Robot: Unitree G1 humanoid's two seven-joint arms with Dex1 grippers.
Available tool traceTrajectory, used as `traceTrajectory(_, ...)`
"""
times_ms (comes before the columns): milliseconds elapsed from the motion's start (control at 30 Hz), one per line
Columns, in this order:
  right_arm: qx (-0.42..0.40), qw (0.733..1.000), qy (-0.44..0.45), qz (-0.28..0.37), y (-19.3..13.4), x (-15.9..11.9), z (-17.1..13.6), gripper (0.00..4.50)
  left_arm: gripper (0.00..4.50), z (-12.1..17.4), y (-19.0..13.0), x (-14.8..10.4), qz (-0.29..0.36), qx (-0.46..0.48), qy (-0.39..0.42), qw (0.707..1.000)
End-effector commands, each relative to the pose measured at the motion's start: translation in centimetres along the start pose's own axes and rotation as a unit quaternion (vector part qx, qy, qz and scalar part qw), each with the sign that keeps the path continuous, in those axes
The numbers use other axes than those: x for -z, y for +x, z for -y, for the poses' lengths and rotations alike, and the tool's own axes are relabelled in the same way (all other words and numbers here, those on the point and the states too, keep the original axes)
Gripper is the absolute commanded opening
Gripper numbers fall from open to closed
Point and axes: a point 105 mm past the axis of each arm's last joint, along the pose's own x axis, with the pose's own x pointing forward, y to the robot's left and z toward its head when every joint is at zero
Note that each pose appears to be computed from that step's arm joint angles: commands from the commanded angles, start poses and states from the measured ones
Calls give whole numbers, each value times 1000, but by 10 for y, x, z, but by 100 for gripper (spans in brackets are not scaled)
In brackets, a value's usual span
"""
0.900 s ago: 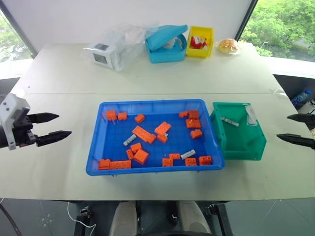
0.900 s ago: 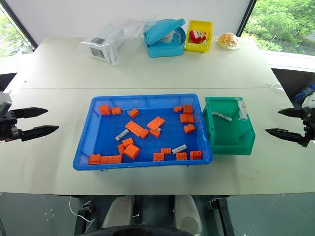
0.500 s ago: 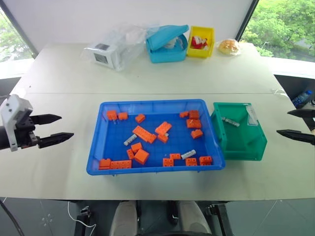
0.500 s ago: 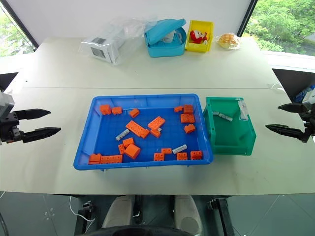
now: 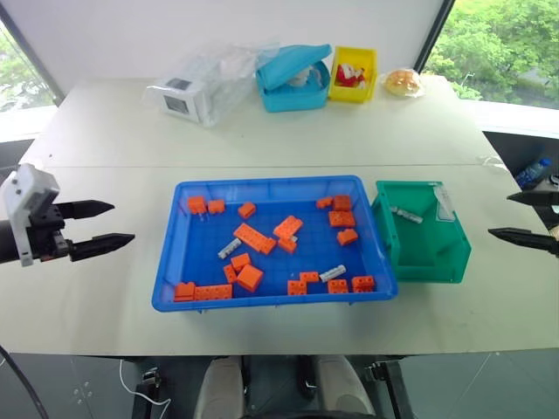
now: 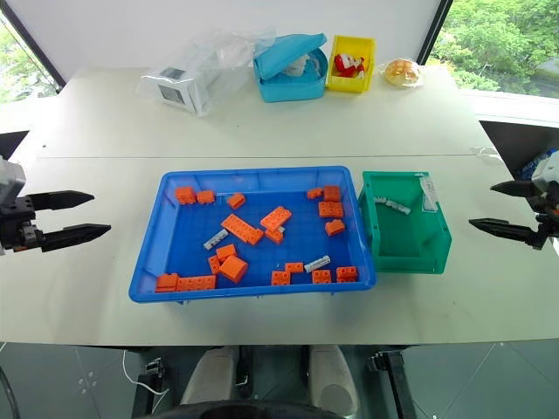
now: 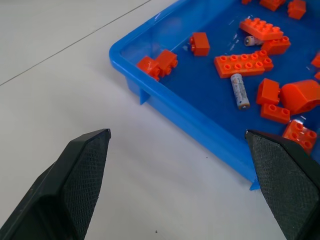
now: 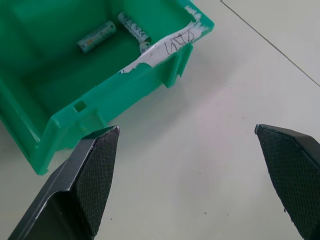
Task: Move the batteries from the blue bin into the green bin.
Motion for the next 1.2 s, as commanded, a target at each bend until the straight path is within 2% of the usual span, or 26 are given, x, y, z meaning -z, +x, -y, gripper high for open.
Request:
traceTrajectory(33,-14,998,-58,22,3,-35,6,447,450,9,-5,-16,12,10,30,999)
traceTrajectory(233,-128,976,-159,76,49,-104,-18,447,450,26,-1,-26,17,48,43,998)
traceTrajectory(367,-254,922,-257,136,109,-171,-73,447,450,41,5,-20,0,86,50,995)
traceTrajectory(600,-365,855,-320,183,177,-227,-155,447,450,51,11,-14,-19,111,60,992)
traceTrajectory(700,-386,838,-337,186,210,-239,-191,447,450,55,14,-12,-23,116,66,991)
traceTrajectory(833,-398,830,-350,175,243,-239,-223,447,450,60,17,-14,-20,119,69,990)
traceTrajectory(967,-398,831,-352,166,263,-236,-240,447,450,63,19,-16,-16,118,68,991)
traceTrajectory(1200,-381,843,-352,144,285,-227,-247,447,450,68,20,-18,-14,120,66,990)
